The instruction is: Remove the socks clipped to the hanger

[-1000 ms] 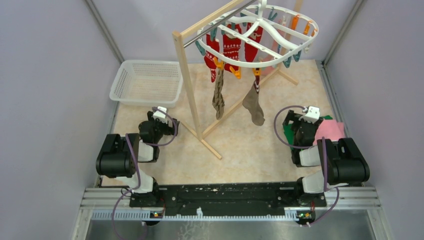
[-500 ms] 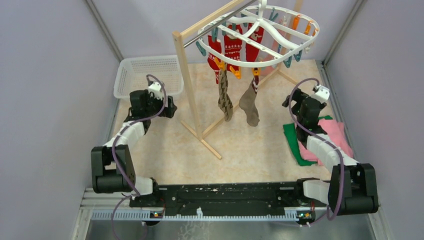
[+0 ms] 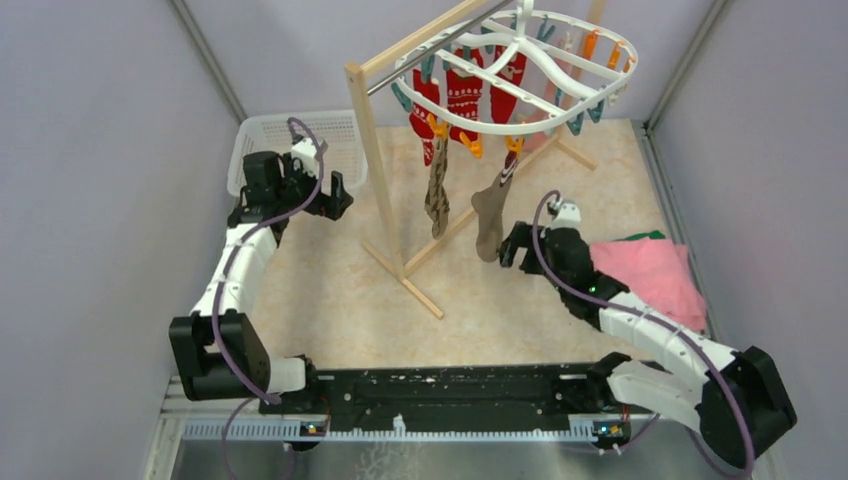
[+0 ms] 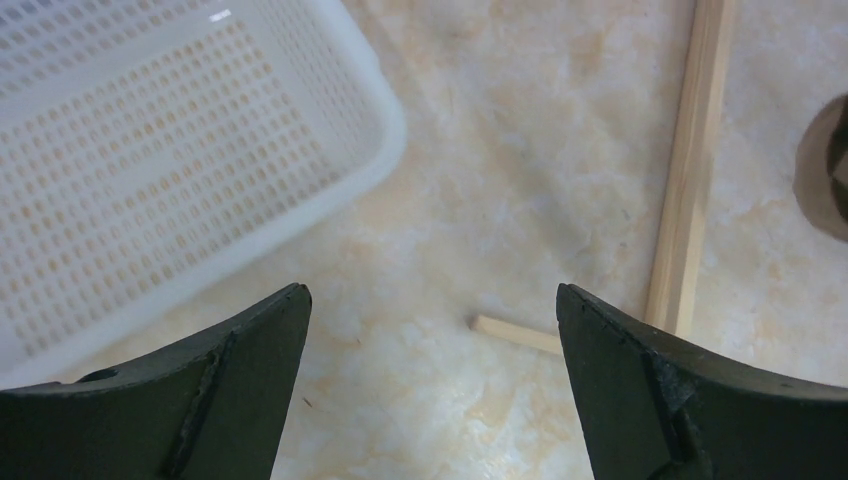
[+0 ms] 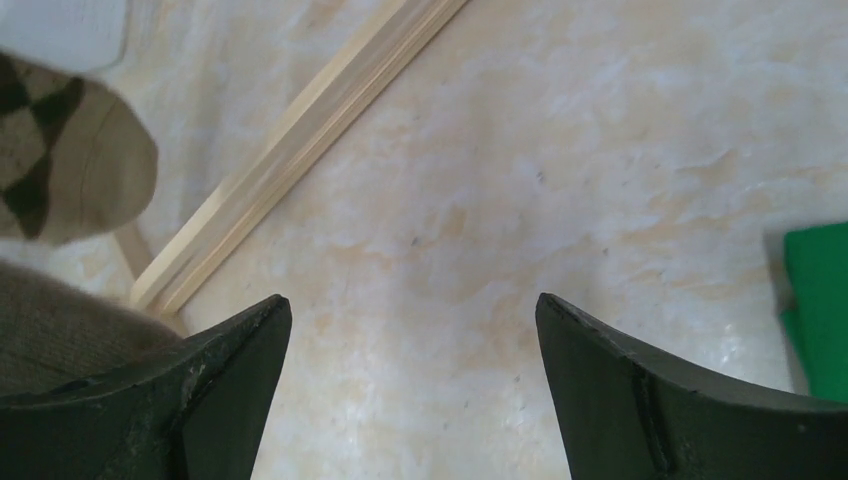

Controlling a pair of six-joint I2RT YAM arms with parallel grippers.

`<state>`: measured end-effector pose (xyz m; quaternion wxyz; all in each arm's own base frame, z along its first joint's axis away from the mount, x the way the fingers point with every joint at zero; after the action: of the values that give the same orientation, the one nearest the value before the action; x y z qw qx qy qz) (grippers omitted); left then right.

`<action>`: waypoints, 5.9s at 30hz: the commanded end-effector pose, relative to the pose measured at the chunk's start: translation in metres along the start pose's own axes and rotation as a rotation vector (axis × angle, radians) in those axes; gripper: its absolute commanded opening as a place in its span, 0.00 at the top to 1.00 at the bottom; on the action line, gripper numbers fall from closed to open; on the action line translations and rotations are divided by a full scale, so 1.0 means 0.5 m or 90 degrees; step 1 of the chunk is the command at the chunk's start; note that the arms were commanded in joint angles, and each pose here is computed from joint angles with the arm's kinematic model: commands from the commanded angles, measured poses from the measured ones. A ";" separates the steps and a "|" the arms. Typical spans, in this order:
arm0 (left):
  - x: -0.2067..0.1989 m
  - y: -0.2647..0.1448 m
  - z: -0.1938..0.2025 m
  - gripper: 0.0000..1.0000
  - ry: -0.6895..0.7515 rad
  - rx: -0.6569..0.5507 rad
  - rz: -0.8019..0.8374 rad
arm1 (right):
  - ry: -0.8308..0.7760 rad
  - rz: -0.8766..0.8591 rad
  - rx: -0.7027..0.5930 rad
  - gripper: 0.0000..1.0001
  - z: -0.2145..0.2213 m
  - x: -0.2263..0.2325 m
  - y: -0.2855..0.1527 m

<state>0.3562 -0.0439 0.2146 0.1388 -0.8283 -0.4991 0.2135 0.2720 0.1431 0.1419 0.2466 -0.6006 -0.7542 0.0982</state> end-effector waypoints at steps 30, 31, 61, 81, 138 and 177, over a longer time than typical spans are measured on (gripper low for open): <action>0.114 0.252 -0.005 0.37 0.132 0.159 -0.025 | -0.281 -0.216 0.109 0.17 0.305 0.295 -0.098; 0.116 0.253 0.001 0.36 0.137 0.165 -0.025 | -0.284 -0.219 0.106 0.17 0.303 0.300 -0.098; 0.031 0.095 0.025 1.00 0.170 0.215 -0.077 | -0.367 -0.268 0.106 0.41 0.304 0.355 -0.037; 0.073 -0.015 0.040 1.00 0.061 0.229 -0.306 | -0.328 -0.227 0.073 0.96 0.260 0.471 0.101; 0.106 -0.132 0.316 1.00 -0.056 0.412 -0.193 | -0.262 -0.130 0.341 0.27 0.238 0.340 -0.028; -0.066 -0.203 0.137 0.01 0.034 0.322 0.065 | 0.068 0.200 0.311 0.26 0.098 -0.200 0.145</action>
<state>0.2316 -0.0101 0.1719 0.3880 -0.7652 -0.3994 0.3232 0.3595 0.0439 0.0530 0.4073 -0.6749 -0.5578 0.2598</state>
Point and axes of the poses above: each gripper's point midway between its finger pads, its own y axis out along the fingers, its own x axis along the line the jaws close on, z = x × y, the point moved 3 cm from there along -y, back along the fingers, and after that the axes turned 9 degrees about -y, right-handed, at the moved point
